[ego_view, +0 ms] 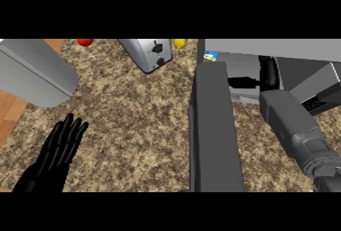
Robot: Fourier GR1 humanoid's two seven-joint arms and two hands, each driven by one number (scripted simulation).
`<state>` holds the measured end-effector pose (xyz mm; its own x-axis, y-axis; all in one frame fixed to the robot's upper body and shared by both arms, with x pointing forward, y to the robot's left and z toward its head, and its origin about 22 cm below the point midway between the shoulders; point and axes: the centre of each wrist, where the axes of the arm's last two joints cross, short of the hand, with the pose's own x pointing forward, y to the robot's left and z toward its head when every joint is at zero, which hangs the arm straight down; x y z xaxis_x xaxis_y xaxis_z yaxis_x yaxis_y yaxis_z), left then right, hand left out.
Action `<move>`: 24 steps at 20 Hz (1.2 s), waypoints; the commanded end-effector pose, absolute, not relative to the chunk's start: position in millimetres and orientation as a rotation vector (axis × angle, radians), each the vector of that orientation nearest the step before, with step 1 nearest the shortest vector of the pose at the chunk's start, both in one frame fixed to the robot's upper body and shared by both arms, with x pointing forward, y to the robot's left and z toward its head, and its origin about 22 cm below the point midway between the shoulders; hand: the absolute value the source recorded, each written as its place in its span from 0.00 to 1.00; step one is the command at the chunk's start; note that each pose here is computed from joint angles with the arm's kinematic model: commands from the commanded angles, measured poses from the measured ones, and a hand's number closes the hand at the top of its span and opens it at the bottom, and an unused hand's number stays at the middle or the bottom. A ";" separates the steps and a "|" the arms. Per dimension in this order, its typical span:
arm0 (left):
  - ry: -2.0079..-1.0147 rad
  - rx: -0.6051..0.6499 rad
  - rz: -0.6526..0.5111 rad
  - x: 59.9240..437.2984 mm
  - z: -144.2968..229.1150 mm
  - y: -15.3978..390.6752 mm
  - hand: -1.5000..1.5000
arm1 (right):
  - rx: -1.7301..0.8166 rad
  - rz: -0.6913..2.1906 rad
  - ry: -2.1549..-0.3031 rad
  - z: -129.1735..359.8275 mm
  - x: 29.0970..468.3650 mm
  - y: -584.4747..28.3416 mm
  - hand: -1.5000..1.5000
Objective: Pick up the milk, place it into the microwave and close the microwave
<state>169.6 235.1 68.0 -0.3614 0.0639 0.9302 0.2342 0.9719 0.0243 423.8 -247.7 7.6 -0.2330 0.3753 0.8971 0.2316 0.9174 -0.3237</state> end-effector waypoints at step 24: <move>-1.748 -0.382 -0.527 215.5 34.6 179.8 1.00 | -0.032 0.066 -1.857 -107.5 329.1 -247.1 0.00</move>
<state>214.6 191.0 32.6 -0.2535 0.0060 0.9673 0.5076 0.8521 0.1277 348.6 -246.5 -91.1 -0.2757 0.0901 0.9570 0.0257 0.9959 -0.0864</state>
